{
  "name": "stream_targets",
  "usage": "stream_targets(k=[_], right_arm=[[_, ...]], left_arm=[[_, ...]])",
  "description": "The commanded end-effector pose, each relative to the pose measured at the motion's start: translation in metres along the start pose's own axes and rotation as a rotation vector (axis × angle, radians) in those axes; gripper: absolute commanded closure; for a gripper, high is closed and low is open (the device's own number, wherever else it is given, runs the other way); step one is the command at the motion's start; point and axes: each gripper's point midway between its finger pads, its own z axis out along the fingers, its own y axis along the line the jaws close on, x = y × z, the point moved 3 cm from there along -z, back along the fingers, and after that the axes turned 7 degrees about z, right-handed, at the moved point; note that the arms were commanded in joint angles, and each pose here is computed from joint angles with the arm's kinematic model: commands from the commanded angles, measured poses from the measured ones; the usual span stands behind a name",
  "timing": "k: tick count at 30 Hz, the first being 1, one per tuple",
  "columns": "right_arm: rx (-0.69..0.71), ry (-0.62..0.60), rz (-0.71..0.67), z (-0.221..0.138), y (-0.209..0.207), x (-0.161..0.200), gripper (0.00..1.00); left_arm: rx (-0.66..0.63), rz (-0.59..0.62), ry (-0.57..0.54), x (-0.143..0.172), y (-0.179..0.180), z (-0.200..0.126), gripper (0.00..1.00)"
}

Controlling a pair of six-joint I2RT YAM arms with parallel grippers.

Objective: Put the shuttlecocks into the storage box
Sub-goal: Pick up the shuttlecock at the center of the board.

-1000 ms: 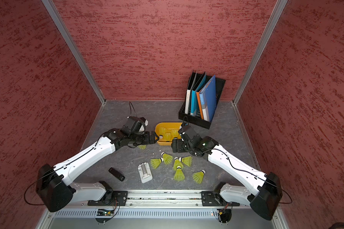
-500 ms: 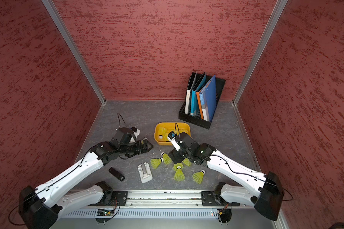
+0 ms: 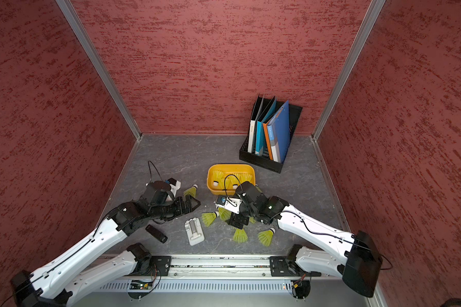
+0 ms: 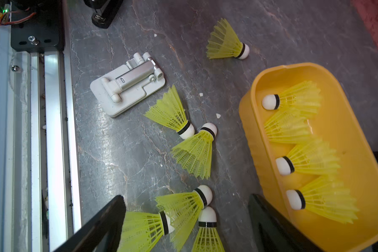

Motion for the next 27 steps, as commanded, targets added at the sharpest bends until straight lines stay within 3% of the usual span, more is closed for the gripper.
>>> stream_targets(k=[1, 10, 17, 27], right_arm=[[-0.023, -0.064, -0.147, 0.009, -0.002, -0.021, 0.02], [-0.122, -0.026, -0.249, 0.042, -0.003, -0.036, 0.03], [-0.203, 0.078, -0.257, 0.070, 0.001, -0.030, 0.20], [-0.172, 0.235, -0.297, 0.100, 0.001, -0.009, 0.37]], left_arm=[[-0.010, -0.030, 0.009, 0.011, 0.006, -0.004, 0.00], [0.112, 0.071, -0.072, 0.026, -0.001, -0.017, 0.00], [0.080, 0.071, -0.077, 0.042, 0.015, -0.021, 0.00], [0.093, 0.087, -0.123, 0.040, 0.016, -0.032, 0.00]])
